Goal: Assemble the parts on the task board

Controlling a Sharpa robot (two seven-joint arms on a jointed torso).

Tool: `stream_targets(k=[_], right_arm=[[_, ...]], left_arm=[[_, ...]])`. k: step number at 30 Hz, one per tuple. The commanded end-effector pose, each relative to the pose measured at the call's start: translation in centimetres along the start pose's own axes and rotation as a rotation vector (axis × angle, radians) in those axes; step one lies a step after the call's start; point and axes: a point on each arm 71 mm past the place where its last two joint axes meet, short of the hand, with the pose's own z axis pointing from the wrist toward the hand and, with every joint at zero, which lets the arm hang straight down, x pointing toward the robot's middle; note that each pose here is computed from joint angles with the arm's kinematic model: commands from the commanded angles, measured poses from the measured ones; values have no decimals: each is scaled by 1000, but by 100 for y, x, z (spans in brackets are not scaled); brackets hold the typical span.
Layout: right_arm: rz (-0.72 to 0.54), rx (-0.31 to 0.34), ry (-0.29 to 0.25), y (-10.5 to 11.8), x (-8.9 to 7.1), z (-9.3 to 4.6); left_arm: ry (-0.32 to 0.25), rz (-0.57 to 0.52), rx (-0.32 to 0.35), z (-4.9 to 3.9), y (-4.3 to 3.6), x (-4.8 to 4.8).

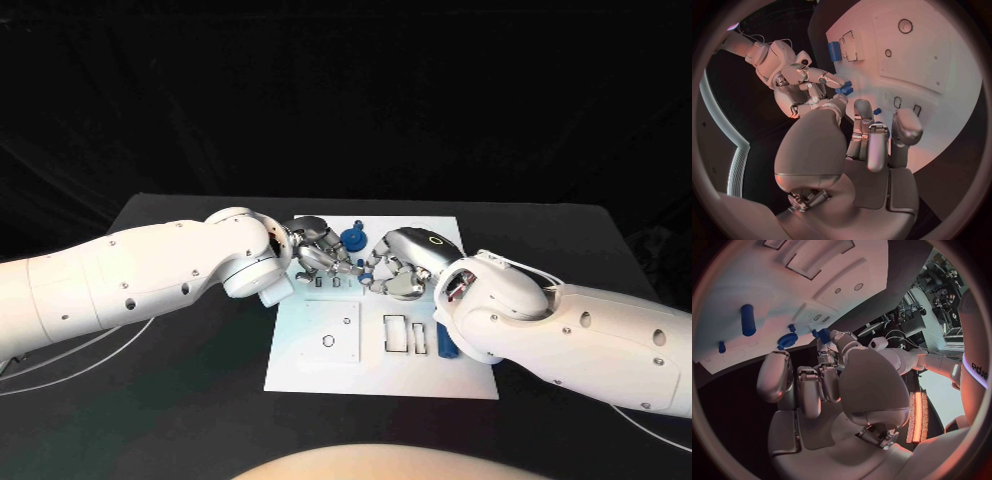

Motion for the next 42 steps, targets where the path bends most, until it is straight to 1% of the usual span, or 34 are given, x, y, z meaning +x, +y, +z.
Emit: stream_targets(k=[1,26,37,42], right_arm=[[-13,-18,-23,36,-38,5],[-42,-19,-21,64,-110,16],[-48,-20,-13,75,-110,28],[-53,-17,0,75,-101,41]], left_arm=[[16,10,0,3,-2,18],[16,12,1,12,-7,19],[16,12,5,12,-13,22],[14,9,7,13,-17,23]])
